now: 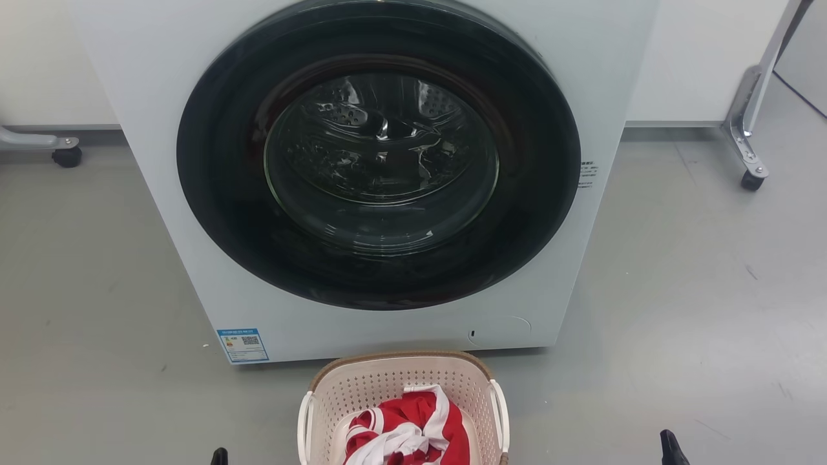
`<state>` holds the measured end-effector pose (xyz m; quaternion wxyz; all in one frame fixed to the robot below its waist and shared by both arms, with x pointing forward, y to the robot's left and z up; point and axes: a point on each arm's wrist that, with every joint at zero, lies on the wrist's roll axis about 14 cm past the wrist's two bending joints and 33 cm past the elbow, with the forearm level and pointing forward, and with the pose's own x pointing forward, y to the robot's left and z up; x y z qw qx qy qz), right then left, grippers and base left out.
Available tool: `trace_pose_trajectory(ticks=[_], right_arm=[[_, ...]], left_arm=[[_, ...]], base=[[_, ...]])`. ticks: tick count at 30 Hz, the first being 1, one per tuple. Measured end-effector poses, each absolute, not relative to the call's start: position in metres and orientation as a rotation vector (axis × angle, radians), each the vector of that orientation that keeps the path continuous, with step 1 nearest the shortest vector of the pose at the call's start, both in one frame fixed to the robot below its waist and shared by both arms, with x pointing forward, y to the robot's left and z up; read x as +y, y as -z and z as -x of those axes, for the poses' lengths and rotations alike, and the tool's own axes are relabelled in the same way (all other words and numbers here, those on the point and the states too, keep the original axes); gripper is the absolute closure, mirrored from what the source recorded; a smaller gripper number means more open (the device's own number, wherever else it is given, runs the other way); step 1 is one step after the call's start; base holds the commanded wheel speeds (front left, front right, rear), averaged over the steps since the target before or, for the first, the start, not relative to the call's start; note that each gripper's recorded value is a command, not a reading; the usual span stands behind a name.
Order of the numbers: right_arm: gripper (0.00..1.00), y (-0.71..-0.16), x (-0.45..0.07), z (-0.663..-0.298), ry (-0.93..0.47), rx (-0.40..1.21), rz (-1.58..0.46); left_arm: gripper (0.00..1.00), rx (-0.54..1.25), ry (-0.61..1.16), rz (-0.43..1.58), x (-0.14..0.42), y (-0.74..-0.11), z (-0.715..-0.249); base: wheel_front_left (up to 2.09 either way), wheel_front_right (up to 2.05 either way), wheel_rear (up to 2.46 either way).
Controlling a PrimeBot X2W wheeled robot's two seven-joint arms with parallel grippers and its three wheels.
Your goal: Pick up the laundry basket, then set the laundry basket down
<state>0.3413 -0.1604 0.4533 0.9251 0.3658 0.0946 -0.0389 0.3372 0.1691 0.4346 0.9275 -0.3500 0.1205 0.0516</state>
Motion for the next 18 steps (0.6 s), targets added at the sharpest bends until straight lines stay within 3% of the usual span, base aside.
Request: trace_pose_trajectory(ticks=[18], right_arm=[[1.00,-0.453,-0.175,-0.352,0.114,0.197,-1.027]], left_arm=[[1.00,0.235,-0.119,1.002,0.176,-0.442,-0.350]], base=[[0.00,0.00,0.00]])
